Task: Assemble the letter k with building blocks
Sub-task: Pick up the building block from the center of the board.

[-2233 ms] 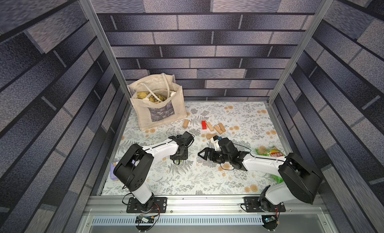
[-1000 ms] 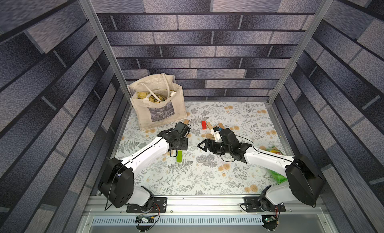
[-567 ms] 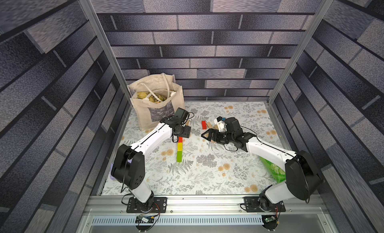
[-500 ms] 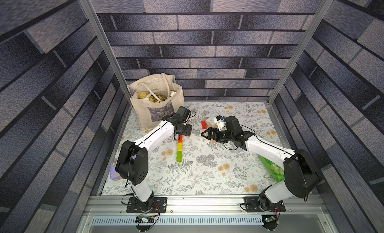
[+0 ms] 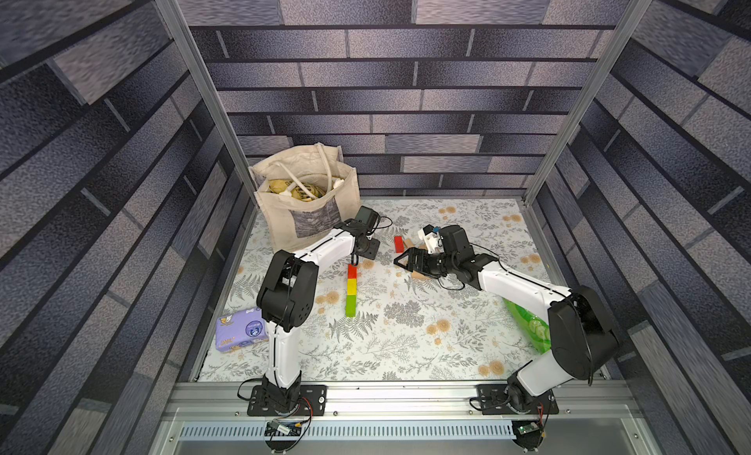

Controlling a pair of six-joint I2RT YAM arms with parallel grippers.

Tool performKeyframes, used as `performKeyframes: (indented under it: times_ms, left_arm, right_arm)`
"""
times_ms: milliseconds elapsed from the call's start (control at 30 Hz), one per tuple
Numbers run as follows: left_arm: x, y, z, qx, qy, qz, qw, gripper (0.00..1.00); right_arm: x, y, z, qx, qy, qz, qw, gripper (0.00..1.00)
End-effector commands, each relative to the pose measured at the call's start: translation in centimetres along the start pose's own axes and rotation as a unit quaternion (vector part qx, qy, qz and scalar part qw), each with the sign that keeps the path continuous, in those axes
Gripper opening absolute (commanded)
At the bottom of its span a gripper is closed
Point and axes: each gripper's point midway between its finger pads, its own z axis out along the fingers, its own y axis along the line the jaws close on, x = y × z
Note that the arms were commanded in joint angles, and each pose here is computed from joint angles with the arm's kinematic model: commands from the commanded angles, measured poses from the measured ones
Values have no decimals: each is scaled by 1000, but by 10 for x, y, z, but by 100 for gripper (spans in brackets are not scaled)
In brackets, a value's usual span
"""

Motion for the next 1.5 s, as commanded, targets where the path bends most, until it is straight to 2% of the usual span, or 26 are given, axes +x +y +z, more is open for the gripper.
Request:
performKeyframes:
  times_ms: [0, 300, 700, 1367, 1467]
  left_arm:
    - [-25, 5, 3, 7, -23, 6, 1000, 66]
    - [-28, 17, 26, -15, 8, -4, 1000, 65]
    - [-14, 15, 46, 0, 29, -17, 999, 64]
    - [-19, -7, 45, 15, 21, -3, 1000, 43]
    - [-20, -12, 42, 17, 19, 0, 1000, 43]
  right_arm:
    - [-4, -1, 1, -7, 0, -8, 1000, 100]
    - [-4, -7, 0, -5, 1, -2, 1000, 100]
    - [-8, -12, -7, 5, -5, 3, 1000, 100]
    - [-7, -13, -6, 1, -7, 9, 1000, 100]
    - [-5, -13, -9, 2, -9, 9, 1000, 100]
